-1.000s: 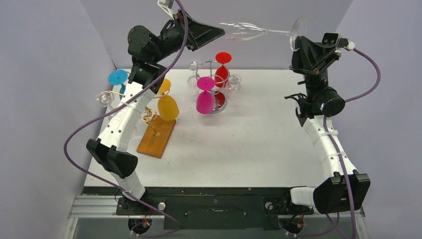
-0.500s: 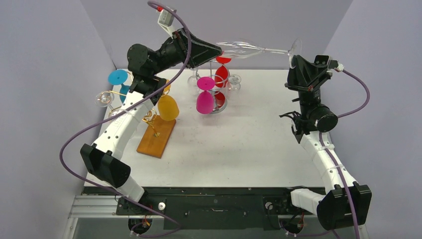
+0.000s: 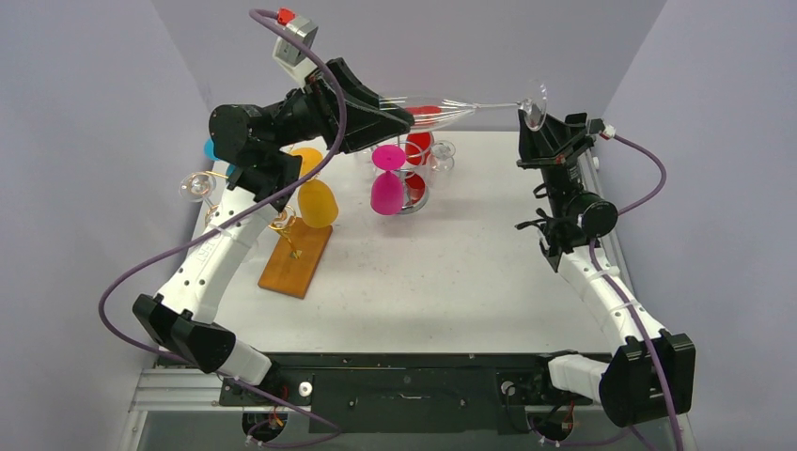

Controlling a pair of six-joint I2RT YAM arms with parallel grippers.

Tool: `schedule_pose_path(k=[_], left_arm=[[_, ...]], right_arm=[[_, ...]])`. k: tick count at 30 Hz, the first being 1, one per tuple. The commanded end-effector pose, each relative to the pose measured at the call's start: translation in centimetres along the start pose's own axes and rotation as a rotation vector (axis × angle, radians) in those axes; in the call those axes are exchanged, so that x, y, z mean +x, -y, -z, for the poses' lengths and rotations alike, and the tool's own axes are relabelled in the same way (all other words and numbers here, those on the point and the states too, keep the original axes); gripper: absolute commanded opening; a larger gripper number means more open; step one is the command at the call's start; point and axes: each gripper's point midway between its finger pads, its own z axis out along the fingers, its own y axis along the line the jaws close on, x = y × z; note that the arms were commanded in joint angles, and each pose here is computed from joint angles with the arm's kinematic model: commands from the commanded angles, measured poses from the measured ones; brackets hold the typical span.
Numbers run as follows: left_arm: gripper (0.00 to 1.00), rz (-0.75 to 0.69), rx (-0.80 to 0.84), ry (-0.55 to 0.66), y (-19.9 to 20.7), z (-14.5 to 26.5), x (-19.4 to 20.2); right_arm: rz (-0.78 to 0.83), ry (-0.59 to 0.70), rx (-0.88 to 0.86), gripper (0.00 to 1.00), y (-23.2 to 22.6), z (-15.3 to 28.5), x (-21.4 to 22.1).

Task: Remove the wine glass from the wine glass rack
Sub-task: Place the wine glass at the center of the board.

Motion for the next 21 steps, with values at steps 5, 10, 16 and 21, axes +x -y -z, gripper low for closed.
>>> schedule_pose_path(k=[5, 10, 16, 21], left_arm=[[0.05, 0.019, -0.096, -0.032, 0.8, -0.5, 0.8], [0.00, -0.015, -0.323, -0.036, -2.7, 0.6, 1.1], [0.00, -0.001, -0.535, -0.054, -5.8, 2.0, 2.2], [0.00, 0.002, -0.616, -0.066, -6.9, 2.2, 3.0]], right_arm=[[-0.274, 0.073, 0.317, 0.00, 4.4, 1.6, -1.6], [-0.047, 0.122, 0.431, 0.00, 4.8, 2.9, -2.7], [0.102, 0.164, 0.534, 0.00, 5.3, 4.1, -3.4], [0.173, 0.186, 0.587, 0.00, 5.7, 4.8, -3.7]])
